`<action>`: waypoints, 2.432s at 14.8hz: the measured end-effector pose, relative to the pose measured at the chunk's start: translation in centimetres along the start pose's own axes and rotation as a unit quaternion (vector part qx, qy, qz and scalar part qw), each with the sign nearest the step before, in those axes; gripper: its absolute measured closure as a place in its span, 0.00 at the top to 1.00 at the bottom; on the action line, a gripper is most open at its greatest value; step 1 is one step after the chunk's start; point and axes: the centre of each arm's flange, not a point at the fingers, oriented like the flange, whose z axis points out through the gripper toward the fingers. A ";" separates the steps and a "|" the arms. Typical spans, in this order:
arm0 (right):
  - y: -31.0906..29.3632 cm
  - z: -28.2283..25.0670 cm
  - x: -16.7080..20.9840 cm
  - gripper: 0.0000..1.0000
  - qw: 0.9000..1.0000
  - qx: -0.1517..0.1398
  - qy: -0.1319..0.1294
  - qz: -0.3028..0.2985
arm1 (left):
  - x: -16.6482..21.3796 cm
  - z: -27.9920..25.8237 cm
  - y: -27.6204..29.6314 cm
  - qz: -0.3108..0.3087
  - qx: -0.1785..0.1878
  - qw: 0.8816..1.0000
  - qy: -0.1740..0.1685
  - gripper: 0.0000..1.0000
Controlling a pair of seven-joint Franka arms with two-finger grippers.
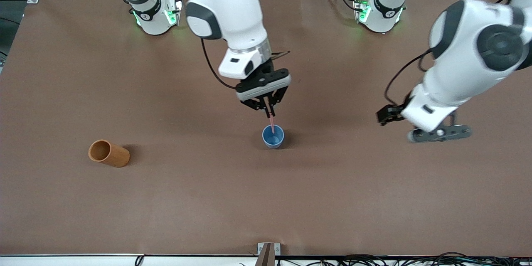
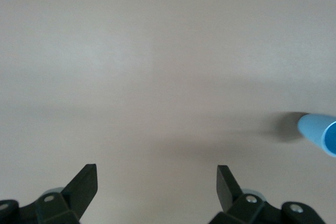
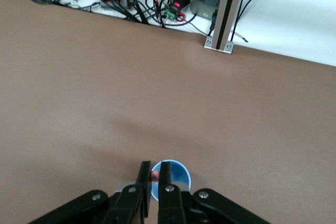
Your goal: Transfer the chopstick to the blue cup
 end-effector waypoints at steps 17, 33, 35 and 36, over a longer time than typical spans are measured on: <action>0.9 6.3 -2.5 0.53 0.999 -0.010 0.018 -0.037 | -5.4 -8.6 -6.1 0.071 0.004 0.997 0.011 1.00; 31.9 -11.9 4.6 1.00 0.971 -0.101 -0.121 0.181 | -5.5 -9.1 -7.3 0.092 -0.007 0.996 0.013 1.00; 34.4 -14.0 3.4 1.00 0.960 -0.123 -0.154 0.198 | -5.5 -9.1 -7.3 0.092 -0.007 0.996 0.013 1.00; 34.9 -15.1 2.8 1.00 0.955 -0.129 -0.170 0.207 | -5.5 -9.1 -7.3 0.092 -0.007 0.996 0.013 1.00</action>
